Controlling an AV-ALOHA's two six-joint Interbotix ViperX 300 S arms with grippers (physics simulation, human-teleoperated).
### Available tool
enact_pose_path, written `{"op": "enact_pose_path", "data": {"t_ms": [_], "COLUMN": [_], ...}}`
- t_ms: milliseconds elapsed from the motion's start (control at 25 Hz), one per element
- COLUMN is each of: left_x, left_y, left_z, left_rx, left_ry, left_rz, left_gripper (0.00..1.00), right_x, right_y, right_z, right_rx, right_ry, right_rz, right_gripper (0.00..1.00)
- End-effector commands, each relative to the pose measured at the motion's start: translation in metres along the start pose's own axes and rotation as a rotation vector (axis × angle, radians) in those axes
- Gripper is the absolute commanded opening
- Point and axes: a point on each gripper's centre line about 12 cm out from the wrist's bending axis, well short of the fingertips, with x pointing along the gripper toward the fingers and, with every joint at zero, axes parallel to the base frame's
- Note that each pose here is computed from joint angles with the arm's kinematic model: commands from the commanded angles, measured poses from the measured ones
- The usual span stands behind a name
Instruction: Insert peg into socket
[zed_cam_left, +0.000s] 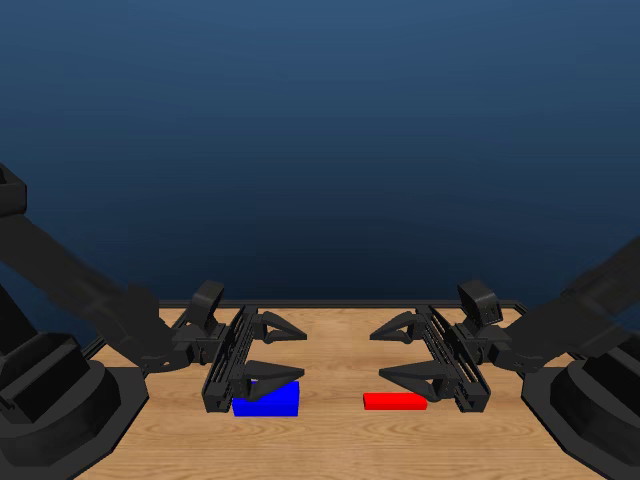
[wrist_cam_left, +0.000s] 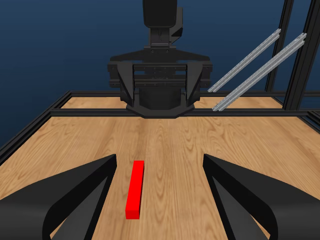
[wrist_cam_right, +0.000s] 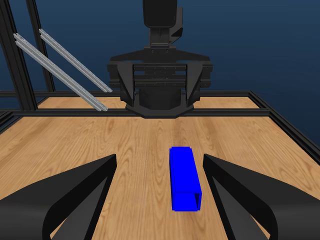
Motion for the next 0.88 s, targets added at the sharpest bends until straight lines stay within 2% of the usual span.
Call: {"op": "enact_pose_path", "data": {"t_ms": [40, 200, 360, 440, 560, 720, 880], "left_x": [0.001, -0.003, -0.004, -0.004, -0.01, -0.019, -0.027], "left_y": [-0.019, -0.014, -0.011, -0.003, 0.003, 0.008, 0.017], "left_z": [0.009, 0.002, 0.002, -0.006, -0.015, -0.017, -0.021], "left_rx": [-0.04, -0.061, -0.068, -0.106, -0.123, -0.129, -0.17], "left_ry": [-0.174, -0.201, -0.224, -0.134, 0.008, 0.187, 0.332], "left_rz": [-0.043, -0.032, -0.034, 0.018, 0.065, 0.102, 0.135], "left_gripper": [1.0, 1.0, 1.0, 1.0, 1.0, 1.0, 1.0], "right_x": [-0.007, -0.006, -0.004, -0.001, 0.006, 0.017, 0.028], "right_y": [0.009, 0.003, 0.002, 0.005, 0.01, 0.013, 0.014], "right_z": [-0.005, -0.01, -0.007, -0.004, -0.001, 0.001, 0.0], "right_rx": [0.07, 0.092, 0.086, 0.077, 0.068, 0.051, 0.026], "right_ry": [0.019, 0.033, 0.03, 0.039, 0.061, 0.085, 0.119], "right_rz": [-0.003, -0.023, -0.02, -0.01, 0.008, 0.025, 0.03], "right_gripper": [1.0, 1.0, 1.0, 1.0, 1.0, 1.0, 1.0]}}
